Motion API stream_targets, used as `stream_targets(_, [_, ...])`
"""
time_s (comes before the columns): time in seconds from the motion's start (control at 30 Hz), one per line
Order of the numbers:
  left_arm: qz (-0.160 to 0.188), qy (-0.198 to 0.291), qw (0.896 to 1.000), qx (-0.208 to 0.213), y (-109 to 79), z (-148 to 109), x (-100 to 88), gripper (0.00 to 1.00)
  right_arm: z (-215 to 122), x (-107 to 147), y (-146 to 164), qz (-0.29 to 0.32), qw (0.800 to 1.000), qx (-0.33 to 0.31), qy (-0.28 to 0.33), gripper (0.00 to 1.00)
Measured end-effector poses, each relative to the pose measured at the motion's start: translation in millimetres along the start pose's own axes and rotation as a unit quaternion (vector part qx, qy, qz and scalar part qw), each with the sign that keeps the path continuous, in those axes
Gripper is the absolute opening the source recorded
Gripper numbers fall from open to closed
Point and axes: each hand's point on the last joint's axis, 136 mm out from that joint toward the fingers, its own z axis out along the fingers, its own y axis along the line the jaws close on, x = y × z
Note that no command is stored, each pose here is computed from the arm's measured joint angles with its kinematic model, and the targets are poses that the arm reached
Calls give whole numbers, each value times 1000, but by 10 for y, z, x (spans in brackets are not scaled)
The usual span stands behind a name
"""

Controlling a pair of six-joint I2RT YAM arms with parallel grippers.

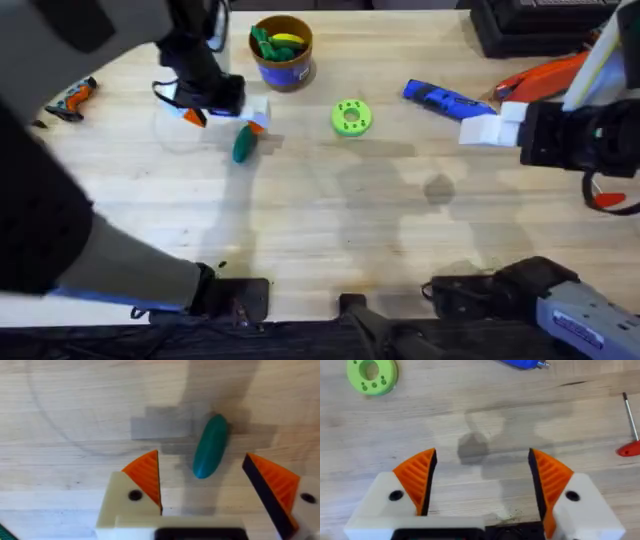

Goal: Pick up the gripper from the table and insert it into the empty holder that is missing its gripper. Then pick up a screw, insert it into the mounting hole, and use the screwdriver to tighten it. Finally, clean up the table by picking up the vegetable and placing it into the bucket.

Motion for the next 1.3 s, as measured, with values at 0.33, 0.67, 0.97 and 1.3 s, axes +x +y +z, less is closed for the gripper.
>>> stream_targets(0.33, [22, 31, 999, 11, -137, 296, 0, 993, 0, 0, 0, 0, 1000, 0, 0, 989])
stream_targets(0.67, [51, 39, 997, 41, -230, 467, 121, 974, 0, 0, 0, 0, 1000, 0, 0, 989])
stream_targets(0.97, [55, 44, 997, 40, -219, 477, 150, 459, 0, 0, 0, 0, 1000, 0, 0, 989])
stream_targets(1.3, [56, 37, 997, 40, -219, 468, 124, 26, 0, 0, 0, 0, 1000, 0, 0, 989])
